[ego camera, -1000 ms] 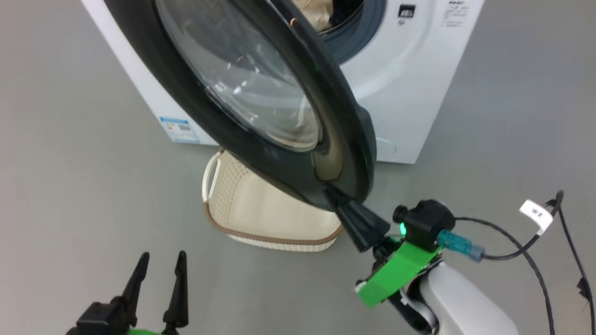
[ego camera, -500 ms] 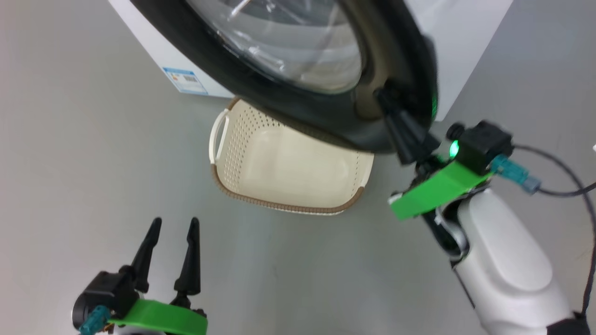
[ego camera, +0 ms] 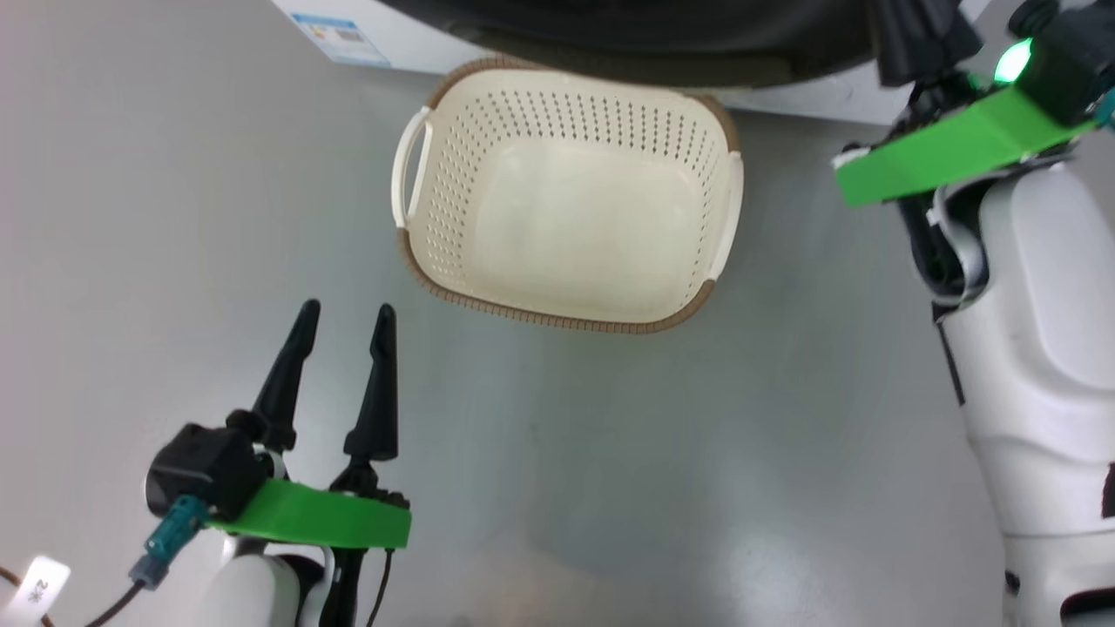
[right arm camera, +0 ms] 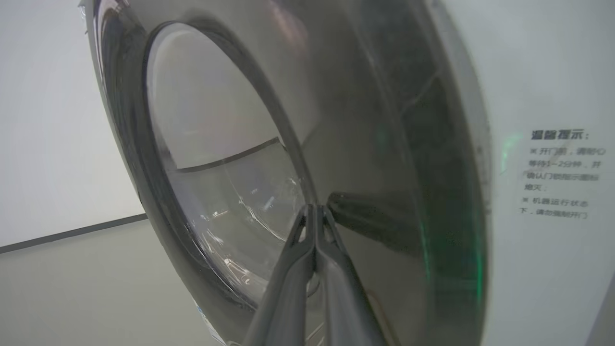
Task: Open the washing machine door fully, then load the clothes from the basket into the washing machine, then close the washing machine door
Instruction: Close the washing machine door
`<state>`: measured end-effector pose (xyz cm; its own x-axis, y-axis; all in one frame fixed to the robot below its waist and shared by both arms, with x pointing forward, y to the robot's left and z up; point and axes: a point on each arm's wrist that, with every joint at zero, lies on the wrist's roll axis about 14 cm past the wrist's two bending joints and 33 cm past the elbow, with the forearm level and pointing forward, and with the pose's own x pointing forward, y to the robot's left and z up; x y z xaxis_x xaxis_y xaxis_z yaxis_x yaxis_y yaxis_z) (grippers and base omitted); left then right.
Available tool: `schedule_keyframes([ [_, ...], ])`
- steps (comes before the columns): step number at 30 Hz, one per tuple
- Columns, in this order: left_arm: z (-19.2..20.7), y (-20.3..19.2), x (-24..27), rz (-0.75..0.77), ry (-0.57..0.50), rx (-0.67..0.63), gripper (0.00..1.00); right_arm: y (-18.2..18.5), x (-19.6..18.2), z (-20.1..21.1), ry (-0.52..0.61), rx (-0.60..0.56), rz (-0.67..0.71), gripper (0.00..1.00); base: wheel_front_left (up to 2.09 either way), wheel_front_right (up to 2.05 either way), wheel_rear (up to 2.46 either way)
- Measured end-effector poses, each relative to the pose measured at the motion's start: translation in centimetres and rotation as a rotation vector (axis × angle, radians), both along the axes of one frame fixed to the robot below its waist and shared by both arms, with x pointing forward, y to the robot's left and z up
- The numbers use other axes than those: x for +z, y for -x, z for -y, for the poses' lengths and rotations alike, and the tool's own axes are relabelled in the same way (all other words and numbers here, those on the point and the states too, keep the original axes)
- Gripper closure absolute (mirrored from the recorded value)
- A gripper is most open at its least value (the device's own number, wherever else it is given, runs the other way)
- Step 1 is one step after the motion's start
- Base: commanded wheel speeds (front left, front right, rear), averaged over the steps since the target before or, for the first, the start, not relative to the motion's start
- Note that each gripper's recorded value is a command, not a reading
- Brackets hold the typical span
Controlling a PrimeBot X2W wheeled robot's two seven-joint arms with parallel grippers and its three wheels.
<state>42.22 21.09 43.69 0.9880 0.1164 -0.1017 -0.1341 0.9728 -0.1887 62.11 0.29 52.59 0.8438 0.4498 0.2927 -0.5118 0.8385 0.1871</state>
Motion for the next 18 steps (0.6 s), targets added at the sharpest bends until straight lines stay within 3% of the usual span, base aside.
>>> schedule_keyframes([
  [18,0.0,-2.3,-2.2,-0.033,-0.001,-0.012,0.0,-6.0,-1.9,-0.7,-0.024,-0.046,-0.012,1.0,0.0,0.0,0.0],
])
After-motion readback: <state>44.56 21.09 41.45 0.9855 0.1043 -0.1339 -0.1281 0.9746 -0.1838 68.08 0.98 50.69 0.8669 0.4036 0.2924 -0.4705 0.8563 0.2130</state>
